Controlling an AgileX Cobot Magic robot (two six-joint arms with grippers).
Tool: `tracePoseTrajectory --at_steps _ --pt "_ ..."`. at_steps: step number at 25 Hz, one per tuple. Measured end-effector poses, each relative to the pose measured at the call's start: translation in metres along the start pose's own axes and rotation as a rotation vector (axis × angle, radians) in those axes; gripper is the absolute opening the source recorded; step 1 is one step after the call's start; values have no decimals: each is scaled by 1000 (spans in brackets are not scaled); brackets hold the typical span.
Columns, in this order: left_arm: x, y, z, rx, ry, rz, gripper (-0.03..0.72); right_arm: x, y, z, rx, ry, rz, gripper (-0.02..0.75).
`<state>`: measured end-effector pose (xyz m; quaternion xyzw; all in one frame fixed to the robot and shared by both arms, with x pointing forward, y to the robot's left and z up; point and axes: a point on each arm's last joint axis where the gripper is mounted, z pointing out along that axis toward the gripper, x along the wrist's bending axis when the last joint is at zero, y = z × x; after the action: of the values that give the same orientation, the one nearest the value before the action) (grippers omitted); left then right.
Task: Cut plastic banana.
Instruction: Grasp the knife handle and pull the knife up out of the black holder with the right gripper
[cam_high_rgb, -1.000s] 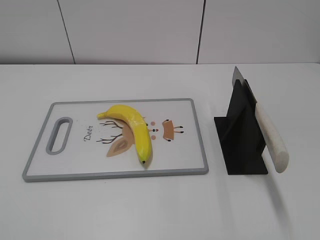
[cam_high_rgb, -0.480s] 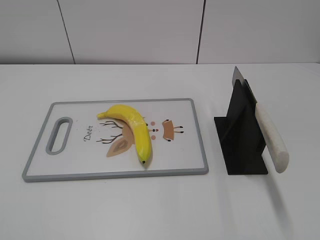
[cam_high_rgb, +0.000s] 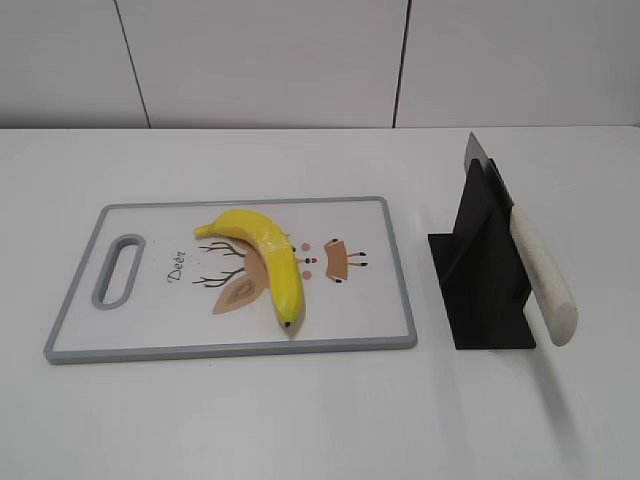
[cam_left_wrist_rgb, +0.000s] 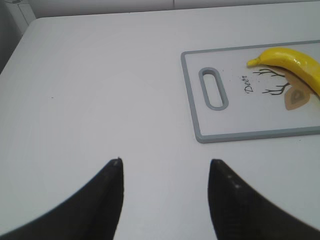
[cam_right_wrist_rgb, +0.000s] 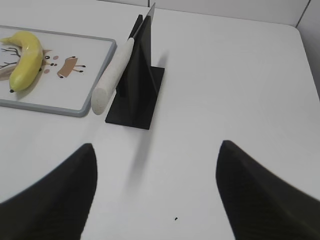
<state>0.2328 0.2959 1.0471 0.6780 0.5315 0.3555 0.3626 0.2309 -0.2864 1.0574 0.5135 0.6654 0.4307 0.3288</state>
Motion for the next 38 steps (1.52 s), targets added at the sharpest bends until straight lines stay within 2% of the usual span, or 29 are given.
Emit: tracePoseTrajectory --at_steps 17,24,30,38 --pt "0 0 0 0 0 0 506 0 2 0 6 -3 1 568" --pt "0 0 0 0 0 0 506 -5 37 16 157 5 23 568" --pt "0 0 0 0 0 0 506 -9 69 36 319 7 126 568" --pt "0 0 0 0 0 0 506 -10 91 67 513 39 173 568"
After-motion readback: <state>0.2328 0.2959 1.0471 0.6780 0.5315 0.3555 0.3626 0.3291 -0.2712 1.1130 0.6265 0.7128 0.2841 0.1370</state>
